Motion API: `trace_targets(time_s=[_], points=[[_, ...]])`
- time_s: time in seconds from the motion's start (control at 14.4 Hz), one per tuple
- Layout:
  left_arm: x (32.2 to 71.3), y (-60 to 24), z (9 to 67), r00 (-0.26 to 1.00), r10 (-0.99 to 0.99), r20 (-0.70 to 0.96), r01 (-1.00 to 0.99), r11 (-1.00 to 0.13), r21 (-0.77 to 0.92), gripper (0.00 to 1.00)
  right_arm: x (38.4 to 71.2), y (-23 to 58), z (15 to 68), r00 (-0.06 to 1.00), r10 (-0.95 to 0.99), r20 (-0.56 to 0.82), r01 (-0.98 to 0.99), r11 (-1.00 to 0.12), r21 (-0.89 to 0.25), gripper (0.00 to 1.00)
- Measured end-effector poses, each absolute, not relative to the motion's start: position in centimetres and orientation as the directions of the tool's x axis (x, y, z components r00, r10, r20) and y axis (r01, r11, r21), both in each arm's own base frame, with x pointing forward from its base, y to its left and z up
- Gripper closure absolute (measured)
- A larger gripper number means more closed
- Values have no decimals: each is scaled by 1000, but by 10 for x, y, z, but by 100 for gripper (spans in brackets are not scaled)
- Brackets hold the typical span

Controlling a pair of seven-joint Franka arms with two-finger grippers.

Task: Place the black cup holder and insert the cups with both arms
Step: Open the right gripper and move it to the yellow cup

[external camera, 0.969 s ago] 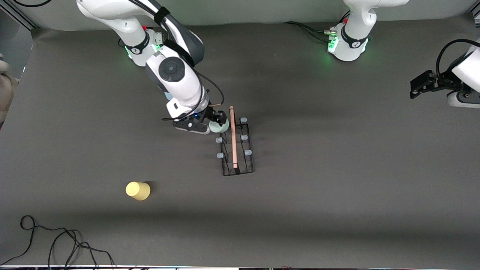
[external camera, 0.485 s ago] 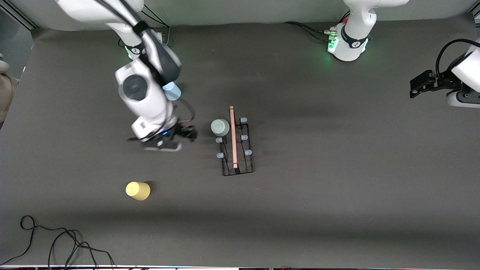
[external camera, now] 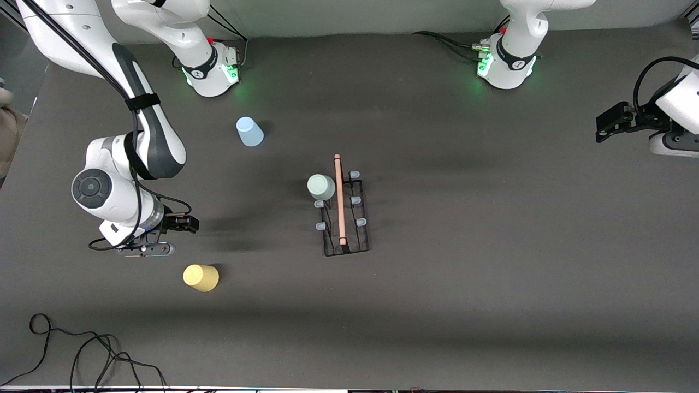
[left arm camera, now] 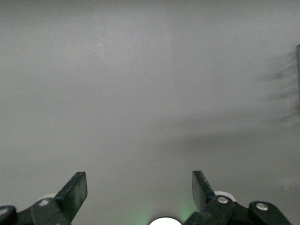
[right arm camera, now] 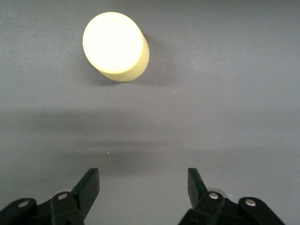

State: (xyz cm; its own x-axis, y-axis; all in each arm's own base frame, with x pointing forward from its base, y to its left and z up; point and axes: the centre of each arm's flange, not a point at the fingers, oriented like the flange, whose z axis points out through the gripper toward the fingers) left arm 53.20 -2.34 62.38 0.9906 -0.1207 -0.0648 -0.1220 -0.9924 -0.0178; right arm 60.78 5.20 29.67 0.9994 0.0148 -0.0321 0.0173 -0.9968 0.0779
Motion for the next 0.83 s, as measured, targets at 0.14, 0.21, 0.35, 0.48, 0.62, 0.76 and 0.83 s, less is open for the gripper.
trace_targets(time_s=[0.14, 0.21, 0.35, 0.48, 0.62, 0.76, 0.83], points=[[532, -23, 624, 991, -121, -65, -122, -992, -18, 0, 620, 59, 296, 1000, 25, -16, 26, -997, 75, 15], [532, -23, 624, 991, -121, -65, -122, -992, -18, 0, 629, 61, 292, 1000, 26, -5, 26, -997, 72, 15], [532, -24, 624, 991, -121, -65, -123, -992, -18, 0, 651, 63, 275, 1000, 27, 12, 26, -997, 69, 15], [532, -24, 624, 990, -122, -65, -123, -992, -18, 0, 665, 63, 253, 999, 37, 37, 35, -997, 63, 14], [532, -24, 624, 990, -122, -65, -123, -992, -18, 0, 671, 56, 237, 999, 17, 42, 15, -999, 45, 11], [532, -24, 624, 990, -122, -65, -123, -992, -18, 0, 673, 52, 232, 999, -1, 43, -2, -1000, 23, 11], [532, -24, 624, 990, -122, -65, -123, -992, -18, 0, 674, 53, 231, 999, -4, 50, -5, -1000, 17, 11]])
